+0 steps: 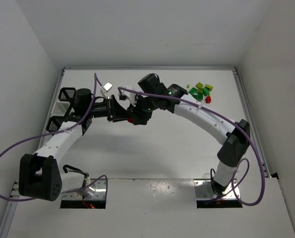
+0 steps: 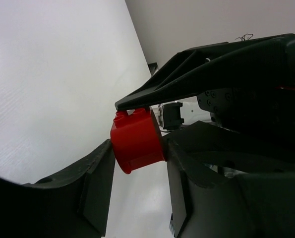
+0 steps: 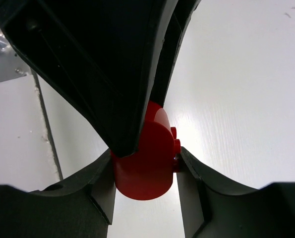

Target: Sort the legos into containers by color

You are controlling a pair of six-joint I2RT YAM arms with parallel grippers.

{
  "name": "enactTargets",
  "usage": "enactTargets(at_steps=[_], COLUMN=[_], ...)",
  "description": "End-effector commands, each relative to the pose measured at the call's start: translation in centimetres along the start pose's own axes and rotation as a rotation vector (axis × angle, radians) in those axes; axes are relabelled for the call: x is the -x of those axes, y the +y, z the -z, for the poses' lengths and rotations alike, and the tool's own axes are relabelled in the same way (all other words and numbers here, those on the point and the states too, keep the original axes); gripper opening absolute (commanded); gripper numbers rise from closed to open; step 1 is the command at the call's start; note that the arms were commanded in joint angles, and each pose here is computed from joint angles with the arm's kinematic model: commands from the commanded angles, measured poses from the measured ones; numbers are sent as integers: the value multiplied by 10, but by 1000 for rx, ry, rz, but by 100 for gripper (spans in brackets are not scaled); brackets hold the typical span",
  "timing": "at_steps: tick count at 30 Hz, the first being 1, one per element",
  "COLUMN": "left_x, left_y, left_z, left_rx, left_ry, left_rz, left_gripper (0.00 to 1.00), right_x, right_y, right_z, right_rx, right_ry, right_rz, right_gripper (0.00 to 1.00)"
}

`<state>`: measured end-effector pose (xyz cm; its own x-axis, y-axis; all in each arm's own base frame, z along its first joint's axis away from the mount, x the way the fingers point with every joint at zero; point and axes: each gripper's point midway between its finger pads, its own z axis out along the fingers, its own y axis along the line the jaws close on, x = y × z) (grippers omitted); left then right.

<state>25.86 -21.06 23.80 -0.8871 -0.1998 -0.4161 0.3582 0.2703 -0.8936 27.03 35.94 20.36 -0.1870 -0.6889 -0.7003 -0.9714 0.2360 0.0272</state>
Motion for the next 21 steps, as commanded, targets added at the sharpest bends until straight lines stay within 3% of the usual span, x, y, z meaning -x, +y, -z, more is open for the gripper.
enactTargets(at_steps=[1, 3, 4, 8, 11, 12, 17, 21], left_x=[-2, -3, -3, -1, 3, 5, 22, 45], left_y=[-10, -11, -14, -8, -5, -2, 5, 20], left_z=[0, 1, 2, 6, 12, 14, 27, 50], left_rx=[-45, -48, -51, -8, 9, 18, 89, 220], left_ry=[14, 11, 8, -22, -52, -59, -117, -171], left_rz=[-38, -46, -54, -67, -75, -77, -112, -185], left_gripper=[45, 37, 27, 9, 0, 0, 0, 0], right_x=[21, 17, 18, 16, 17, 15, 0, -22], right_y=[-7, -7, -3, -4, -5, -3, -14, -20], right_z=[9, 7, 5, 9, 13, 15, 24, 45], right_rx=[-52, -48, -42, -62, -78, -78, -127, -195], right_ry=[-57, -48, -48, -49, -62, -61, -53, -69], right_rz=[42, 39, 45, 48, 44, 44, -18, -62], right_gripper=[10, 12, 17, 41, 42, 44, 80, 92])
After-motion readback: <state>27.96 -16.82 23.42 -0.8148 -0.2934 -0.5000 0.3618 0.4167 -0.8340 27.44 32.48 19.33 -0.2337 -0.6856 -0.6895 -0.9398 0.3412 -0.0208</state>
